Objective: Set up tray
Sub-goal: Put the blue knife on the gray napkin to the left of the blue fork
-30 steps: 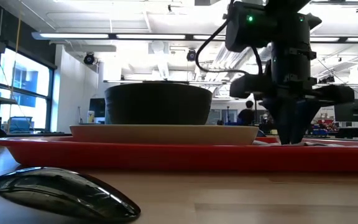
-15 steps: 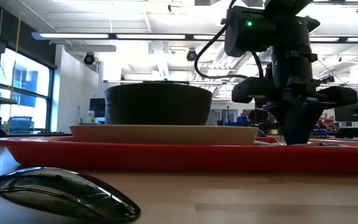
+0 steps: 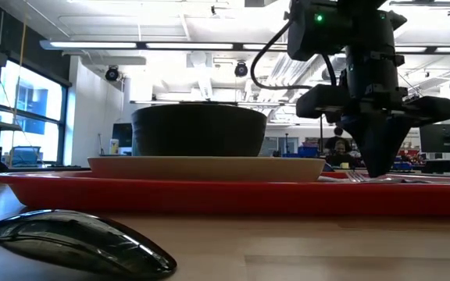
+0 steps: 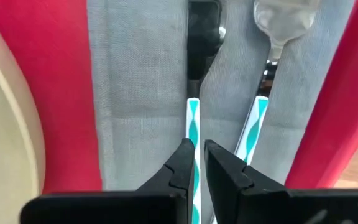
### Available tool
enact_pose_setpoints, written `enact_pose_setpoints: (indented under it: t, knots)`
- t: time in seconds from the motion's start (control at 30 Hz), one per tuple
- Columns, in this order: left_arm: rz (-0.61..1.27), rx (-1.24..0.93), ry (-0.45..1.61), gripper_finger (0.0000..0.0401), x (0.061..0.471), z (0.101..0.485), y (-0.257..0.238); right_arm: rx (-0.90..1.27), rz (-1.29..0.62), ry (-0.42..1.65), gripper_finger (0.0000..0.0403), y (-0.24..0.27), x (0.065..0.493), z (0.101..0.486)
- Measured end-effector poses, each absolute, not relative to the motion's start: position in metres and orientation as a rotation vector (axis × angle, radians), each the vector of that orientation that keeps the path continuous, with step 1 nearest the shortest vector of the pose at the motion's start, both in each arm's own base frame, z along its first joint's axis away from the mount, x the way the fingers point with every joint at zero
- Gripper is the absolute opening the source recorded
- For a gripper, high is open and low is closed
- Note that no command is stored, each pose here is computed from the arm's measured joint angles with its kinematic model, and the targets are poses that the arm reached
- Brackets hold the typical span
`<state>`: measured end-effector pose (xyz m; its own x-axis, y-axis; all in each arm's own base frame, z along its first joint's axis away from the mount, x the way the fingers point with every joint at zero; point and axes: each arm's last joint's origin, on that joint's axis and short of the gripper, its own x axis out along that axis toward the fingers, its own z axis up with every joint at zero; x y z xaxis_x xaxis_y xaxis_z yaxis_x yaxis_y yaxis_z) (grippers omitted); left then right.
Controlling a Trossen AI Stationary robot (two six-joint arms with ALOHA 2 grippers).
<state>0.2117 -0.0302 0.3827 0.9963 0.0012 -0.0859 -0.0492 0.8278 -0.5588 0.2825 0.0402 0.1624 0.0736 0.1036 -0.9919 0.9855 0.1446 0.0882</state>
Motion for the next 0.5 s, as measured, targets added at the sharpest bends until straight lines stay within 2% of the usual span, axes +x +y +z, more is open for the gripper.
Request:
enact_pose_setpoints:
  t: [0.23,0.5]
  knots:
    - [0.026,-0.596,0.083,0.0172,0.2117,0.3827,-0.0302,1.222,-1.008,1.268,0.0032,0.0445,0.2826,0.1622]
    - [0.007,-0.603,0.089,0.0172,0.2117,0.3827,-0.0308,1.188,-1.034,1.22,0.0061,0.0428,0.2839,0.1608]
